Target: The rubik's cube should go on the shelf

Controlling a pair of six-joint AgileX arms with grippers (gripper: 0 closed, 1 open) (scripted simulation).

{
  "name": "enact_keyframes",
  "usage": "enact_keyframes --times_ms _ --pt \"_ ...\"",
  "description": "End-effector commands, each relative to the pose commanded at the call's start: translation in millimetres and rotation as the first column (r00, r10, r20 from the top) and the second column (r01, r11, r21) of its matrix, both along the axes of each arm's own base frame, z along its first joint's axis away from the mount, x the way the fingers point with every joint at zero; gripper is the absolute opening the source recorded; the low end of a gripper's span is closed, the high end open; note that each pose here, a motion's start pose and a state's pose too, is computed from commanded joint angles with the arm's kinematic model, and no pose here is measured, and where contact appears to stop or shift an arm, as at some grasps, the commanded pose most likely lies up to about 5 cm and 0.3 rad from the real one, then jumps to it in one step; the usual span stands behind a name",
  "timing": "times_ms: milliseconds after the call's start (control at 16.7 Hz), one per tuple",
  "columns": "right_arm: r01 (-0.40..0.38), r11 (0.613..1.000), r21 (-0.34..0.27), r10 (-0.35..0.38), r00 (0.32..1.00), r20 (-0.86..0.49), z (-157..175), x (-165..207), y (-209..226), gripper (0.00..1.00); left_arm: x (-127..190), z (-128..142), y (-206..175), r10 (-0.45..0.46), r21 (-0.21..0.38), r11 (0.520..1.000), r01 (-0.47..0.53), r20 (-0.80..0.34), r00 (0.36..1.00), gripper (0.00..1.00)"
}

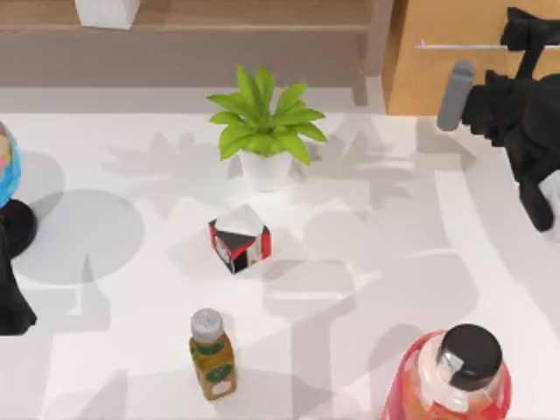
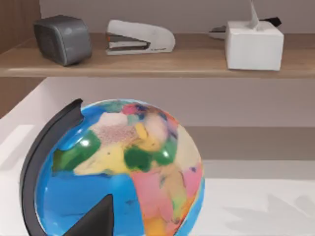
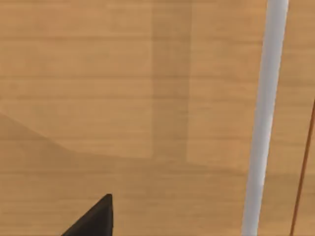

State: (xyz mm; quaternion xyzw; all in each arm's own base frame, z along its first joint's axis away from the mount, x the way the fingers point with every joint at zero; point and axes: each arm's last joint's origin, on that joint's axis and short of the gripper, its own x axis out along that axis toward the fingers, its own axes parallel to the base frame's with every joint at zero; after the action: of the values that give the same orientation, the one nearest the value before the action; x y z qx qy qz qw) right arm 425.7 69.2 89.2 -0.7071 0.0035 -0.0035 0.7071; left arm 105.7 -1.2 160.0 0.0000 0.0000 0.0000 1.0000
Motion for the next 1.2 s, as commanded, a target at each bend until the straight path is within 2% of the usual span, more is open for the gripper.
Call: enact_keyframes --times_ms 300,1080,1200 --pt "0.0 1.0 0.0 0.0 1.0 0.0 -0.1 5.0 0.1 1.0 0.0 0.0 0.0 0.0 0.0 1.0 0.0 0.0 1.0 1.0" --pt "0.0 1.0 0.0 0.0 1.0 0.0 -0.1 5.0 0.1 0.02 0.0 0.0 0.0 0.0 0.0 1.0 0.0 0.0 1.0 1.0" --pt "0.0 1.0 0.0 0.0 1.0 0.0 -0.1 5.0 0.1 0.0 0.0 0.0 0.0 0.0 0.0 1.0 0.0 0.0 1.0 1.0"
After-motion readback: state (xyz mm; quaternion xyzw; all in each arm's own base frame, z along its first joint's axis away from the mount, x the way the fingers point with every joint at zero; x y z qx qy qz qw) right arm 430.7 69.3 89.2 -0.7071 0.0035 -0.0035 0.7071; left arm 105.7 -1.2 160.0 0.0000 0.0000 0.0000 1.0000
